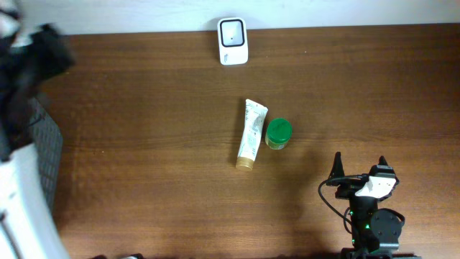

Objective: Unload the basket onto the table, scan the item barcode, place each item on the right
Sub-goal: 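Place the white Pantene tube beside the green jar, then take the mint tissue pack from the basket and set it down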

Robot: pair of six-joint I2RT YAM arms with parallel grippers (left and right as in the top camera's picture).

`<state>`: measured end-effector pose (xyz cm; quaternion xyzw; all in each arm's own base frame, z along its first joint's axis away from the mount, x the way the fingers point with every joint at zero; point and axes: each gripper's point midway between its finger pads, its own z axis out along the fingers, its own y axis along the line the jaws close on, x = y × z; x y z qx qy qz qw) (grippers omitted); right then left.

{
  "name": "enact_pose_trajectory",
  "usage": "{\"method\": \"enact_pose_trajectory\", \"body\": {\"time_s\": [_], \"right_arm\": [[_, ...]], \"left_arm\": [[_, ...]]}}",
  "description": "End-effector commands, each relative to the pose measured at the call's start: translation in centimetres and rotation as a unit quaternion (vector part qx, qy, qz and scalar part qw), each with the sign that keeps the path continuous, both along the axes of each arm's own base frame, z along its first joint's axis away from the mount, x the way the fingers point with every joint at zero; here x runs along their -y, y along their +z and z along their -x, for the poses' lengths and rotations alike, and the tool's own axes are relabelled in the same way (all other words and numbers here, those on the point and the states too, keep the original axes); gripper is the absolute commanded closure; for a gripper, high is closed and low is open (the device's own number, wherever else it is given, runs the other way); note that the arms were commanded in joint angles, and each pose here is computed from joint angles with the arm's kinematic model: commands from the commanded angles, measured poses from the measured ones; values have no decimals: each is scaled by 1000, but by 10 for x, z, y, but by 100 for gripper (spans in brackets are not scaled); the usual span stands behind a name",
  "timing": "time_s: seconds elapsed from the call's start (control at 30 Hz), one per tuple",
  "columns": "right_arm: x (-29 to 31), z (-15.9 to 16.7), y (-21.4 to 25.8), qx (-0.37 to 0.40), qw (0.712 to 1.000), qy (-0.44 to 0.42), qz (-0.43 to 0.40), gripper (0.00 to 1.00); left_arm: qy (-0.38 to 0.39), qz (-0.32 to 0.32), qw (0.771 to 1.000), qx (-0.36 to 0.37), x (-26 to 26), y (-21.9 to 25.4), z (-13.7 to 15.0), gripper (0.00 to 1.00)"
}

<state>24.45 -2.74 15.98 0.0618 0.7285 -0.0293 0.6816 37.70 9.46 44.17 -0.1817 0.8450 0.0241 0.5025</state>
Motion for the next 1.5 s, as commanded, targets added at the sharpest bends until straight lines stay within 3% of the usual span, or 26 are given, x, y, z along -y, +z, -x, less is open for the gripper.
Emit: {"method": "enact_pose_trajectory", "body": {"time_s": [0.0,0.1,0.3,0.43,0.57,0.87,1.03,1.23,1.3,1.37,1.4,1.47], "right_arm": [[2,0,-2,-1,1000,-4,2,2],[2,0,-2,-1,1000,-4,2,2],[2,0,-2,-1,1000,-4,2,2],[2,0,-2,-1,1000,-4,2,2],[2,0,-2,-1,1000,-4,2,2],[2,0,-2,-1,1000,-4,2,2],[2,0,-2,-1,1000,-4,2,2],[2,0,-2,-1,1000,-4,2,2],[2,0,-2,-1,1000,-4,2,2],[2,0,-2,-1,1000,-4,2,2],[2,0,-2,-1,1000,-4,2,2],[2,0,-2,-1,1000,-4,2,2]], "left_arm": [[131,-17,991,29,-81,25,50,36],[253,24,967,-16,-161,-16,73,34],[354,105,912,-179,-240,-165,105,36],[325,70,905,-266,-255,-241,121,35],[318,13,871,-373,-271,-302,147,30],[341,61,837,-423,-304,-370,184,25],[324,72,829,-450,-304,-400,188,26],[334,63,818,-463,-308,-403,195,29],[335,65,816,-467,-307,-405,198,41],[333,66,815,-470,-305,-406,199,81],[333,66,815,-470,-305,-406,199,95],[332,65,816,-469,-304,-398,198,100]]}}
